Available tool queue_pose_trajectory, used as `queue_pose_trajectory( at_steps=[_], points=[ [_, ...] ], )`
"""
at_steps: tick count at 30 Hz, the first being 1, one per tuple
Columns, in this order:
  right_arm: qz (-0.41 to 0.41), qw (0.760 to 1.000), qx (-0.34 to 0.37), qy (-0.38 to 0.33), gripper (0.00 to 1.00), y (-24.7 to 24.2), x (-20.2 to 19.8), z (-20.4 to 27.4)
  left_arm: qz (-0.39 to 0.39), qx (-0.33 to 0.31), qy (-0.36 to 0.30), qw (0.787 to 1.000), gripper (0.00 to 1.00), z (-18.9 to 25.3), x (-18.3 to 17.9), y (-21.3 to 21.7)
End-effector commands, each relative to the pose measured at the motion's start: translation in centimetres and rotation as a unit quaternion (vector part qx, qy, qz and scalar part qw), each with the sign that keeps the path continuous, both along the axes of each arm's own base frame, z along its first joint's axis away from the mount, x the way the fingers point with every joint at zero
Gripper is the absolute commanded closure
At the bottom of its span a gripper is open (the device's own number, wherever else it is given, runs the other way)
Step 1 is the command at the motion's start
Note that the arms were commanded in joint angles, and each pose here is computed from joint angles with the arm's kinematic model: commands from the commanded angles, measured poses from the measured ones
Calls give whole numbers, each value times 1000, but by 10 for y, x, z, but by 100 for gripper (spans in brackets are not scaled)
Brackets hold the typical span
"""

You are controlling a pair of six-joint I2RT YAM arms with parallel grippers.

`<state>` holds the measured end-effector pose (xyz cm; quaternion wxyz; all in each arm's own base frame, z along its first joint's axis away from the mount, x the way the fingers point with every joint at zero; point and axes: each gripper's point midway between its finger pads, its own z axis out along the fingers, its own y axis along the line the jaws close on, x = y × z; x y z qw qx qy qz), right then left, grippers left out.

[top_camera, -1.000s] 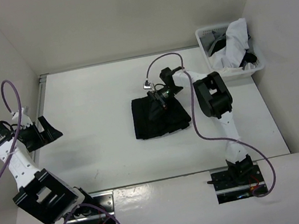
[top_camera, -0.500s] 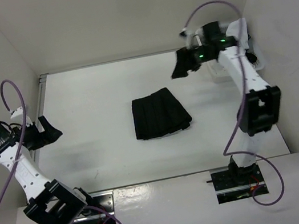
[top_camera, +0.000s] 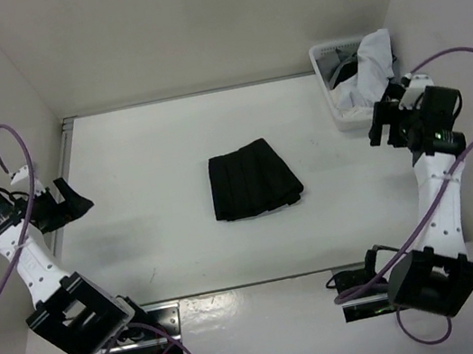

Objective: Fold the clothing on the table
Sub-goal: Fold the skirt

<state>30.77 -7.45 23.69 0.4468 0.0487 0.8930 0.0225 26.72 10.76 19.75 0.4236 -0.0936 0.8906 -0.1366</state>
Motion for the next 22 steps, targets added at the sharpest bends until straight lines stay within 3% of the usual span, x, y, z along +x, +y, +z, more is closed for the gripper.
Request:
queue_pose_trajectory(
  at_steps=[1,5,8,22],
  points=[
    [-80,994,-39,-57,1,-33,-18,9,24,-7,2,1000,1,0,10,14],
    [-127,990,-22,-53,1,-54,-38,-5,11,2,-19,1000,1,10,6,5],
    [-104,994,-7,-45,1,-50,-30,-16,14,26,-40,999,1,19,4,5],
    [-91,996,-4,-24,1,-52,-26,-32,24,23,-27,999,1,10,3,8]
  ],
)
